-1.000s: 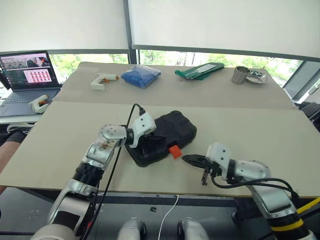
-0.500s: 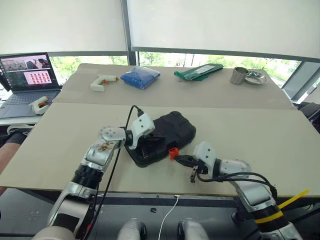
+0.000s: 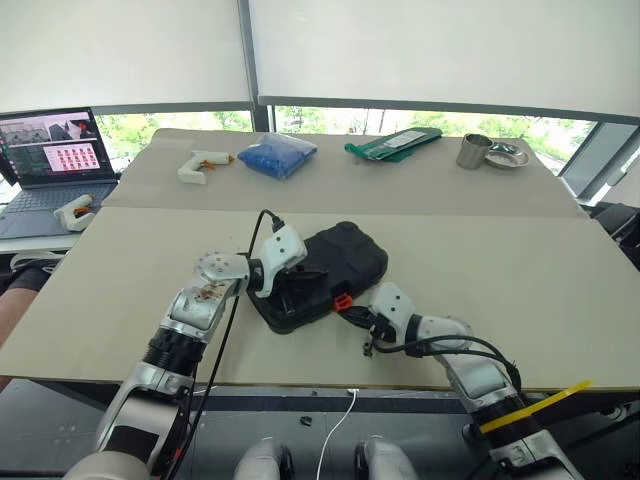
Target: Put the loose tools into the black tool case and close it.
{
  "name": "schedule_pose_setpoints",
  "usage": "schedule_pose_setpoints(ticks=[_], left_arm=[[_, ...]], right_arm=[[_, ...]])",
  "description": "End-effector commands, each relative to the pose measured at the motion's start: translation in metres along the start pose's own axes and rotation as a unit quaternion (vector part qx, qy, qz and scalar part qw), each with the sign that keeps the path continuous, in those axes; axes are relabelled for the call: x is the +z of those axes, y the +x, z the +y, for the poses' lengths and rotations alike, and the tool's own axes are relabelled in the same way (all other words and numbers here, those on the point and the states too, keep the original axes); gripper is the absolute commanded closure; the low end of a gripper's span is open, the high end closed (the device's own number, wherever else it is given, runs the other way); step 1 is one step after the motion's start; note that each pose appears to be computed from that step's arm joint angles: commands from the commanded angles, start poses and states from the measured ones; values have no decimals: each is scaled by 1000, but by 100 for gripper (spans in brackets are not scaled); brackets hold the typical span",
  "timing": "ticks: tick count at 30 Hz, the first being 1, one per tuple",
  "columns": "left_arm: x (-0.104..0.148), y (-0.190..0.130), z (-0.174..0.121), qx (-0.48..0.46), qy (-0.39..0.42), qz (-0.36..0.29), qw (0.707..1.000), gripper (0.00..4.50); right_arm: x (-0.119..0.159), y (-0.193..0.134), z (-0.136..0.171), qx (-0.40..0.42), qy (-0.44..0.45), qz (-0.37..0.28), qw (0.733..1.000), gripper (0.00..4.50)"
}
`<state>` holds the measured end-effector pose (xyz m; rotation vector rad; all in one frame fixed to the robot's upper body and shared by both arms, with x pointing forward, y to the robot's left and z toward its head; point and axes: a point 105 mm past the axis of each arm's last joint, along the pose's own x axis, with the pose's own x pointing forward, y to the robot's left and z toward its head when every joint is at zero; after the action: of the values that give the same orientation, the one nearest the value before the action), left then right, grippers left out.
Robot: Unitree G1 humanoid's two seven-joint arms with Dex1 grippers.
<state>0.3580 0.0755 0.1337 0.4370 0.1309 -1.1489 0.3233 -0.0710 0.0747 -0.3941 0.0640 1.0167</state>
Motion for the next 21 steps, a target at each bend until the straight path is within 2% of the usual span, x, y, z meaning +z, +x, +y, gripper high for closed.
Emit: schedule_pose_setpoints(ticks=[1, 7, 21], left_arm=[[-43, 1, -13, -15, -55, 68, 996, 450], [-48, 0, -14, -17, -68, 76, 995, 450], [-49, 0, -17, -25, -72, 77, 994, 450]], right_arm=[[35, 1, -13, -30, -30, -75, 996, 449], [57, -6, -12, -30, -25, -126, 991, 449], [68, -8, -22, -12, -4, -145, 989, 449]])
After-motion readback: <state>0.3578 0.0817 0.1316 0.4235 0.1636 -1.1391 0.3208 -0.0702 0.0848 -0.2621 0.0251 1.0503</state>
